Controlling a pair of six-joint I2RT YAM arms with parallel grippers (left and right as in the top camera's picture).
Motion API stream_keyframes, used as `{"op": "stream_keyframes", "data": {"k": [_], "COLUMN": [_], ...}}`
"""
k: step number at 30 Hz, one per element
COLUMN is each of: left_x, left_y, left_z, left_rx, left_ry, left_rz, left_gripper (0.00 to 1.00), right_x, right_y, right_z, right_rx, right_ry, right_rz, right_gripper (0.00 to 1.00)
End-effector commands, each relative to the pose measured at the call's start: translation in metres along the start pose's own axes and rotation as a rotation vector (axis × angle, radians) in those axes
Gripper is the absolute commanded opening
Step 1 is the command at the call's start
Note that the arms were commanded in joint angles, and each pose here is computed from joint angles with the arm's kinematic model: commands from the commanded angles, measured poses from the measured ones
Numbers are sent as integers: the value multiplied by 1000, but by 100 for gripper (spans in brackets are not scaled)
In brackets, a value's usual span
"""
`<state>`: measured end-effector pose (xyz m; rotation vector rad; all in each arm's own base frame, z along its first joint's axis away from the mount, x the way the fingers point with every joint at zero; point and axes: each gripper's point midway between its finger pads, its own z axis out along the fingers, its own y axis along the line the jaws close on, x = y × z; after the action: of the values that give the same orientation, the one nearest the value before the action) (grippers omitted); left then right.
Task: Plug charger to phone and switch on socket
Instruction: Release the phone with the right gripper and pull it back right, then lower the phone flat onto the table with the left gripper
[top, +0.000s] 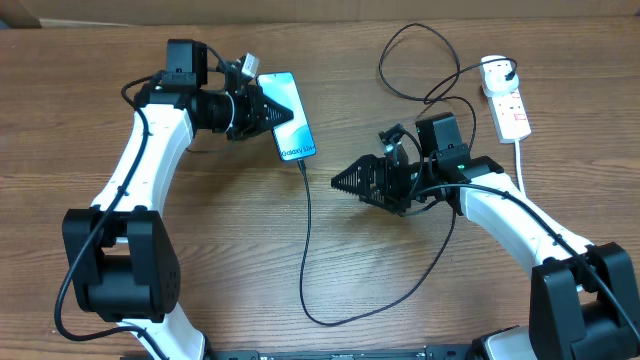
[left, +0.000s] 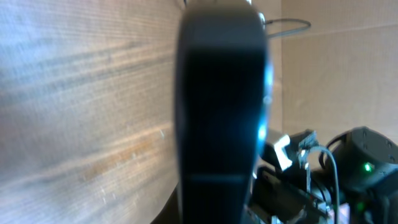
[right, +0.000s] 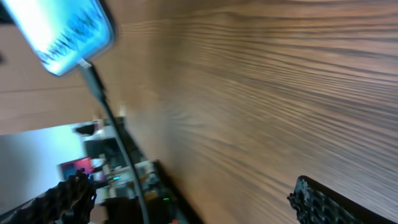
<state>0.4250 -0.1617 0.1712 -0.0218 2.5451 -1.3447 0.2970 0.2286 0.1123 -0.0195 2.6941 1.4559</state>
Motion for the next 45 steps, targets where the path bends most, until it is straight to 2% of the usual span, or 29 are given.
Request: {"op": "stream_keyframes", "data": {"k": [1,5,11,19,28,41,45], "left_x": [-12,-26,-11,-3,8,12,15], "left_y": [-7,-12,4,44,59,71,90], "left_z": [9,28,68,104,125,133,132], "left_rx": [8,15,-37,-51,45,23,-79], "left_ry": [-34,-75,-11,44,109,119,109], "left_rz": [5,77,118,7,-90,-114,-145], "left_gripper": [4,4,4,4,5,7,8], "right_x": [-8,0,14,25,25,24,24], "right_y": [-18,-37,-46,-52,-52,-51,-51], "right_z": [-5,-8,-10,-12,-12,-12,-12], "right_rx": [124,214,257,284,284,283,283], "right_ry": [-51,-36,14,53,53,50,50], "right_rz": [-45,8,-6,0,0,-2,-2], "right_gripper": [100,100,100,100,100,100,100]}}
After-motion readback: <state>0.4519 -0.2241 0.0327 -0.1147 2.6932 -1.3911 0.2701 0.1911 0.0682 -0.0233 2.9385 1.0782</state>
